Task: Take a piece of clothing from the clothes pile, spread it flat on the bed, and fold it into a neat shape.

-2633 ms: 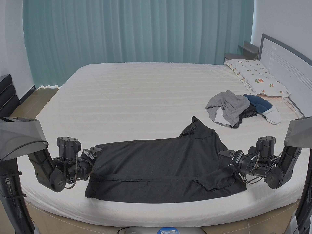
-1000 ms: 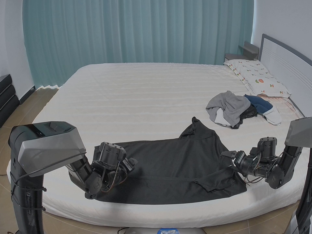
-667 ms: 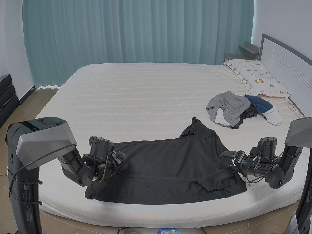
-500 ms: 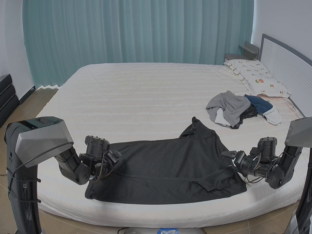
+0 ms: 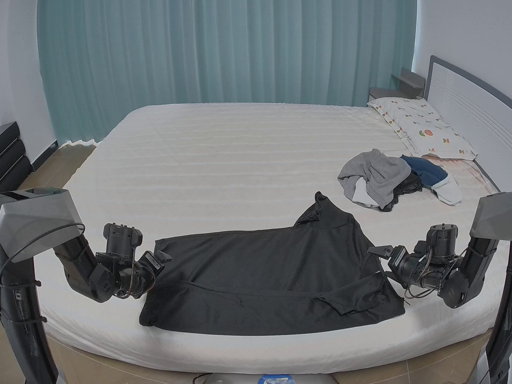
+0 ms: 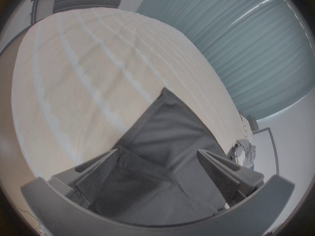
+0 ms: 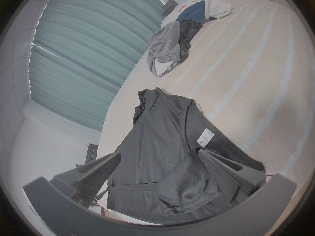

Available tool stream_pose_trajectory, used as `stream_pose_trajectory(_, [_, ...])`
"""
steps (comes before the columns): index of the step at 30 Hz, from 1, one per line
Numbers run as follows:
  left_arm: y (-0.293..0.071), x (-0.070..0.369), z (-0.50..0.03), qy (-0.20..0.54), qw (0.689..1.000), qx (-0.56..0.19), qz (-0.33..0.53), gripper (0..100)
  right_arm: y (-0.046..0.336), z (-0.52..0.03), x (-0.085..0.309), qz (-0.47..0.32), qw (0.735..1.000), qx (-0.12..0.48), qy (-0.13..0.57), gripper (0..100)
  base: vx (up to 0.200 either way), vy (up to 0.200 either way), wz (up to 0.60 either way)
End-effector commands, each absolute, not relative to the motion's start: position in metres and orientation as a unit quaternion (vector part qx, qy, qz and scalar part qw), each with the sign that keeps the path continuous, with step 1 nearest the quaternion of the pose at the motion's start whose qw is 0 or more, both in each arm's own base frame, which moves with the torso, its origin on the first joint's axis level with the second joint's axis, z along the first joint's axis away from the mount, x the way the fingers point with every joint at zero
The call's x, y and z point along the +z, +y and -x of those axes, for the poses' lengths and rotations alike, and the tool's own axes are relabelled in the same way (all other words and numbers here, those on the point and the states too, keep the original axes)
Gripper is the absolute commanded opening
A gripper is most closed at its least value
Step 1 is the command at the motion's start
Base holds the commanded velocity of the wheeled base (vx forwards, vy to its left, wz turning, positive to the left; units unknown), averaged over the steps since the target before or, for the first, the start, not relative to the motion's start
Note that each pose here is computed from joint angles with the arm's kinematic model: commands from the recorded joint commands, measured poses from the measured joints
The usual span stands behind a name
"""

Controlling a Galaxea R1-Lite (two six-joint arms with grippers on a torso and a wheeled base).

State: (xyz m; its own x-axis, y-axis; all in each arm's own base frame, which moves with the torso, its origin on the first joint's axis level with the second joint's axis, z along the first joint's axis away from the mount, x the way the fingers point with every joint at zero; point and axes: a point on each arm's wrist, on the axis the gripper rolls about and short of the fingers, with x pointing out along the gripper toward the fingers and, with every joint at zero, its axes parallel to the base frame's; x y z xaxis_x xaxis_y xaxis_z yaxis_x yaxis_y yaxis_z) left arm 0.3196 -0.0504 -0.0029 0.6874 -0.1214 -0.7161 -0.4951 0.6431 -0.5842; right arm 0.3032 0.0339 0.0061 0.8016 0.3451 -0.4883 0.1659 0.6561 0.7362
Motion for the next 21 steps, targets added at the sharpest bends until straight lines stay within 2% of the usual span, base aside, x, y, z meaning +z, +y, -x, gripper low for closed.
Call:
stream_pose_trajectory(1, [-0.045,0.005,-0.304,0.383,0.814,0.111,0.422,100,0.033,-0.298,0.006,-0.411,0.854,0.05,0.316,100,0.0,0.0,0.0])
stream_pose_trajectory(11, [-0.041,-0.004,-0.288,0.389,0.807,0.105,0.432,100,0.043,-0.275,0.01,-0.38,0.856,0.071,0.342,100,0.0,0.0,0.0])
stream_pose_trajectory(21, [-0.041,-0.003,-0.287,0.372,0.813,0.095,0.437,100,0.067,-0.256,-0.002,-0.362,0.839,0.095,0.396,100,0.0,0.0,0.0])
